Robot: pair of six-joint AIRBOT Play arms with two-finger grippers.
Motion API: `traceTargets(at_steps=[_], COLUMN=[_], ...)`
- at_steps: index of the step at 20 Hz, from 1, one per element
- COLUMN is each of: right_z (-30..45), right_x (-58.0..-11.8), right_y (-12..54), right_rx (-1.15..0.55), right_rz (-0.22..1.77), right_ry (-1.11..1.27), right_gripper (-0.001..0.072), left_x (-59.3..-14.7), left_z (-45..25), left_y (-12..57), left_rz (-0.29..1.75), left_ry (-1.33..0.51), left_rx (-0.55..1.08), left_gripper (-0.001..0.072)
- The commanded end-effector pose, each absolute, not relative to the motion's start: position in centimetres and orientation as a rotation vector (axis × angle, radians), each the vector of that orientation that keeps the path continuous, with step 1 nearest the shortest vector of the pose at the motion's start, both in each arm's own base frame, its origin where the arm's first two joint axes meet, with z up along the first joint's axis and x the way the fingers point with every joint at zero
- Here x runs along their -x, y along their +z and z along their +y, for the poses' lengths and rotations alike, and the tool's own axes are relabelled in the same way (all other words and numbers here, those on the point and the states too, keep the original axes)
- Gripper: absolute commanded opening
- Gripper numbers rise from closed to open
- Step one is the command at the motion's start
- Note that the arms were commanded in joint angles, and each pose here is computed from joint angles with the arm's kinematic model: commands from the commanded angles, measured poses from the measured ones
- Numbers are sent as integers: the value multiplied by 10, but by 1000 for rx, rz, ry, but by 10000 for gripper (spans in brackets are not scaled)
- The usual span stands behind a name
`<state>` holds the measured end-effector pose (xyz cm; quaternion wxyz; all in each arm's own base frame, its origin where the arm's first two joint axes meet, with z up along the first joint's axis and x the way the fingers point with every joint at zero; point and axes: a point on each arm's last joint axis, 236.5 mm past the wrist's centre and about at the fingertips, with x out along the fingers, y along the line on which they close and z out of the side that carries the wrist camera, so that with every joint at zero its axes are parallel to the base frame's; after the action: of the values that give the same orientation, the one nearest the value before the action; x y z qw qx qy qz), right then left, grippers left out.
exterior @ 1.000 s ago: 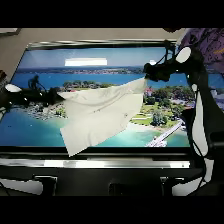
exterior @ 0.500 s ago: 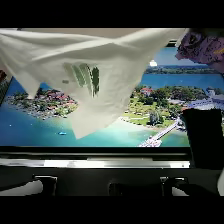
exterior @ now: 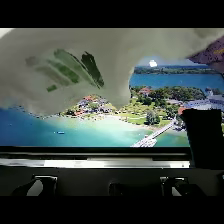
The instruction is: Fold the clothes and pants, and hang the long-sleeved shirts on hangers.
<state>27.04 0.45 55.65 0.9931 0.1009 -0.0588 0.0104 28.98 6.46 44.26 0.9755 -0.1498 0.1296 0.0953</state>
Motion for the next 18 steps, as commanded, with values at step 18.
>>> traceTargets(at_steps=[18], right_z=[100], right_x=[-651], right_y=[68], right_rx=[-636], right_rz=[761], right_ry=[75], right_gripper=[29], left_x=[-554], left_z=[21], left_y=[-40], left_rz=[1076], left_ry=[58], left_rx=[534], left_gripper=[11])
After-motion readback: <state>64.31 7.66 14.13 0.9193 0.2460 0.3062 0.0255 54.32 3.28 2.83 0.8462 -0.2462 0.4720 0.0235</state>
